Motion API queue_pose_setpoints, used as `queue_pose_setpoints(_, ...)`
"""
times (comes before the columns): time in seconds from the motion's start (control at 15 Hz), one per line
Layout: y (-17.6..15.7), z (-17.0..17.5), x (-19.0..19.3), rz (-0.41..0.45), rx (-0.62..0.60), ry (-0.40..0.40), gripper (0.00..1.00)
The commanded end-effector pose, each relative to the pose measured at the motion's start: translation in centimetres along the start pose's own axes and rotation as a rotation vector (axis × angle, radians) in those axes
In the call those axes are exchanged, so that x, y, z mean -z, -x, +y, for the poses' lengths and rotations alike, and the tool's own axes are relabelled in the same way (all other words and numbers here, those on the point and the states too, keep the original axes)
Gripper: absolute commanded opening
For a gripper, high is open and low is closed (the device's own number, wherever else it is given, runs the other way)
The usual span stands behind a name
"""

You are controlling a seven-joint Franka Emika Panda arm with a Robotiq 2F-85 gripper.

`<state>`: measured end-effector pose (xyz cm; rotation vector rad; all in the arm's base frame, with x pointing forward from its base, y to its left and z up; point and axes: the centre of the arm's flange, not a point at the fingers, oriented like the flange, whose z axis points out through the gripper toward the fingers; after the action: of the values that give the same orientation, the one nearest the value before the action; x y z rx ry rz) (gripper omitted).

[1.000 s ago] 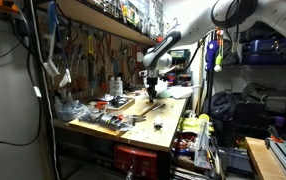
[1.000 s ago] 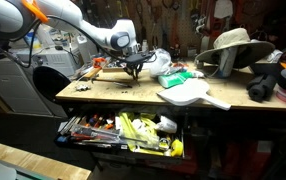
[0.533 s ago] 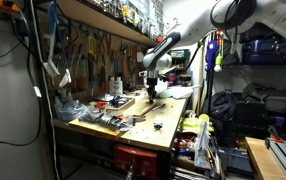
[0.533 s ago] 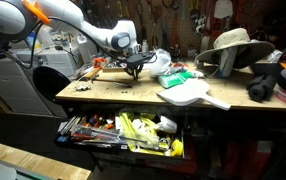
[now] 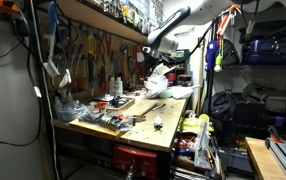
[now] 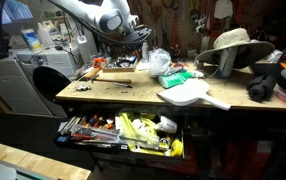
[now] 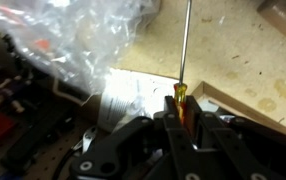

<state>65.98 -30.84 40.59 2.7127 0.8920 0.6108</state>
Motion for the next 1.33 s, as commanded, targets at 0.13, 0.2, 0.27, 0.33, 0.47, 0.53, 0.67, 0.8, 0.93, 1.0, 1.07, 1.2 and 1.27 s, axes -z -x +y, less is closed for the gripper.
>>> queue_pose_setpoints(0.13,2.5,-4.3,10.7,0.276,-0.131,0.159,0.04)
queue_pose_setpoints(0.2,2.7,-5.0,11.7,0.33,-0.161,0.183,0.04)
queue_pose_setpoints(0.27,3.1,-5.9,12.8,0.385,-0.188,0.205,0.04)
queue_pose_setpoints(0.33,3.1,-6.7,13.8,0.438,-0.206,0.23,0.04)
queue_pose_setpoints(0.47,2.6,-8.0,15.7,0.533,-0.241,0.283,0.04)
queue_pose_setpoints(0.53,2.1,-8.3,16.7,0.582,-0.249,0.307,0.04)
queue_pose_setpoints(0.67,1.2,-9.0,18.8,0.66,-0.258,0.33,0.04)
queue_pose_setpoints(0.8,1.0,-9.0,20.6,0.72,-0.29,0.339,0.04)
queue_pose_setpoints(0.93,-4.3,-5.5,22.0,0.684,-0.3,0.345,0.04)
queue_pose_setpoints(1.0,-4.0,-5.4,22.6,0.691,-0.298,0.359,0.15)
queue_pose_setpoints(1.07,-4.1,-5.4,22.7,0.691,-0.298,0.36,0.15)
queue_pose_setpoints(1.2,-4.2,-5.5,22.3,0.69,-0.298,0.351,0.15)
queue_pose_setpoints(1.27,-4.2,-5.5,22.1,0.69,-0.299,0.347,0.15)
